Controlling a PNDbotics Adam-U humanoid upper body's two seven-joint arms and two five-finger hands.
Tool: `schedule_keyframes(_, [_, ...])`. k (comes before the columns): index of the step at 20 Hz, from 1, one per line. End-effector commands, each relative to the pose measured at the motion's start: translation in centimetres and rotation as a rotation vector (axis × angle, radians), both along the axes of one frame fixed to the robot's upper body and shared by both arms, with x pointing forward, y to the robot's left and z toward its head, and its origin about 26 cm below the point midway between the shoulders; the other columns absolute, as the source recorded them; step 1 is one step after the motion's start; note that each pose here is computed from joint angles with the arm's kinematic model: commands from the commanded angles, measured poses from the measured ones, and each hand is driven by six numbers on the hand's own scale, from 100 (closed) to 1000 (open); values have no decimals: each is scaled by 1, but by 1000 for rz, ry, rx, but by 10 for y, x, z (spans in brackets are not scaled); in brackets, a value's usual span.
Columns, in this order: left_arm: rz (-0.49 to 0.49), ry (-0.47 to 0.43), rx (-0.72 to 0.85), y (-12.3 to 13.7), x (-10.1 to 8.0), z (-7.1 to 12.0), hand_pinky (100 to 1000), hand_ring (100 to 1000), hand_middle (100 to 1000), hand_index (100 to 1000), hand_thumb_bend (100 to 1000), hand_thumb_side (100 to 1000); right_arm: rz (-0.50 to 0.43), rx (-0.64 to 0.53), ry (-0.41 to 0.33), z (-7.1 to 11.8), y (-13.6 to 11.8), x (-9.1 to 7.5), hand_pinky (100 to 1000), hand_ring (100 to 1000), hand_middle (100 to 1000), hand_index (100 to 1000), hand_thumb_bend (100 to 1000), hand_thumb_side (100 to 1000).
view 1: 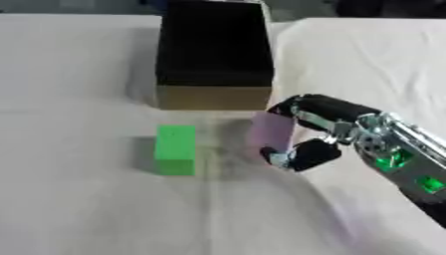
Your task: Pick up objects on the table and place them in the box.
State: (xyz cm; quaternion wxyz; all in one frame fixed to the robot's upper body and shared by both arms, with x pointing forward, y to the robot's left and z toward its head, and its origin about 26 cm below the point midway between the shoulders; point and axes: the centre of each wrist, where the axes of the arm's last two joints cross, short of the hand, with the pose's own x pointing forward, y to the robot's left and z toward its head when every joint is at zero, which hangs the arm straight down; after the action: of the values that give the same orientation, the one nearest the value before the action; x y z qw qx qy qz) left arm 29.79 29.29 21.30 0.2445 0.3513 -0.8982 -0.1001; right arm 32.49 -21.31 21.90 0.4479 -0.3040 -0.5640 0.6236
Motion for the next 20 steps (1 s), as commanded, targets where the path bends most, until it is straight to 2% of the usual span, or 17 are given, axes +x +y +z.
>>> schedule_keyframes(1, [-11,-35,14,-1,-2,10,694,766,686,809,321,1000,-13,9,-47,7,-2,-1,791,703,581,780,100,425])
schedule_keyframes(10, [-12,-36,13,0,-2,11,694,766,686,809,317,1000,-12,118,-54,13,0,-6,742,646,521,735,100,432])
schedule_keyframes(16, [-10,-39,16,1,-2,12,693,766,686,809,319,1000,20,194,-76,44,0,-22,742,638,515,737,100,443])
schedule_keyframes(17, [-9,-40,17,1,-2,12,694,766,686,810,321,1000,27,203,-84,50,0,-23,744,636,515,740,100,504])
schedule_keyframes(18, [-9,-40,18,1,-2,12,694,766,686,810,320,1000,34,212,-90,55,-2,-23,744,636,515,741,100,446])
schedule_keyframes(20, [-8,-42,21,2,-2,12,693,766,685,809,320,1000,45,229,-113,68,-4,-23,746,634,514,742,100,454])
